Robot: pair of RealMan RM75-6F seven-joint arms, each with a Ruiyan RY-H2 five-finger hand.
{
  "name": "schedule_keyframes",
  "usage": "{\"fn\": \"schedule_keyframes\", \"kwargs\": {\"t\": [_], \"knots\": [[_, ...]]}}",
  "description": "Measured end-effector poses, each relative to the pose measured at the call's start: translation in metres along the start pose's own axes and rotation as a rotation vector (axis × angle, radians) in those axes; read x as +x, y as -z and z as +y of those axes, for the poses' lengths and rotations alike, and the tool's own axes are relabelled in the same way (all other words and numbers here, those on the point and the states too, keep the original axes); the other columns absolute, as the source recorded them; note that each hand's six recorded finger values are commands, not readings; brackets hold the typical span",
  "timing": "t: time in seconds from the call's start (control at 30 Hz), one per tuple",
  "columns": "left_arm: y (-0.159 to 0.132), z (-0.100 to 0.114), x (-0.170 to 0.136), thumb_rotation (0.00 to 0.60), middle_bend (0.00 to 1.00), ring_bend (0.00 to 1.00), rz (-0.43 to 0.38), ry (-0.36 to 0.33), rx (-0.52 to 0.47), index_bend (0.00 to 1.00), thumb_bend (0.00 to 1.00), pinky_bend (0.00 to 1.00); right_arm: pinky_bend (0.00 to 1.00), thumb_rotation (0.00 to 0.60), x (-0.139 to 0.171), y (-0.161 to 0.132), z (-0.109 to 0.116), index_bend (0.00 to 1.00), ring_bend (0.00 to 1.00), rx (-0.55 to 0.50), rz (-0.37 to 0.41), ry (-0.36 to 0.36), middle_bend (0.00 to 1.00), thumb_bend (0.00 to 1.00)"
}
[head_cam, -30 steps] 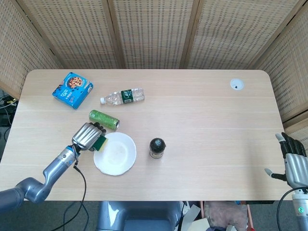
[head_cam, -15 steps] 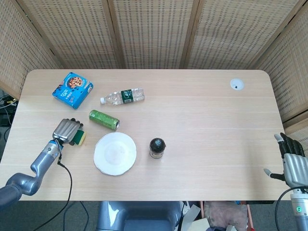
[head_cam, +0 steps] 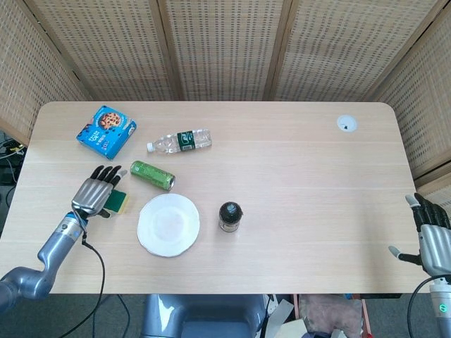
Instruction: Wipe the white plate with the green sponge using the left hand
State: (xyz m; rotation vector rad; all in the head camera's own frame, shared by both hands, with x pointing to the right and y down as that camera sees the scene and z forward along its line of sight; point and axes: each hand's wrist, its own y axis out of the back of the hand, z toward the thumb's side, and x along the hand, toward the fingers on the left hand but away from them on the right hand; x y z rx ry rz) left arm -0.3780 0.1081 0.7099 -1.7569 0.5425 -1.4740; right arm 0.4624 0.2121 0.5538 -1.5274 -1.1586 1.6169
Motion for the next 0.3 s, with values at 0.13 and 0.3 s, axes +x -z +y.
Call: {"fn": "schedule_keyframes", "kwargs": {"t": [0.13, 0.3], "knots": [[0.011, 0.024, -0.03, 0.6, 0.0, 0.0, 0.032, -0.108, -0.064, 0.0, 0.0, 0.0, 0.0, 0.6, 0.001, -0.001, 0.003, 0.0, 0.0, -0.006, 0.006, 0.01, 0.0, 0.0], [0.032, 0.041, -0.077, 0.6, 0.0, 0.0, 0.117, -0.239, -0.109, 0.0, 0.0, 0.0, 0.0, 0.6, 0.003, -0.001, 0.009, 0.0, 0.0, -0.011, 0.019, 0.031, 0.0, 0.0]]}}
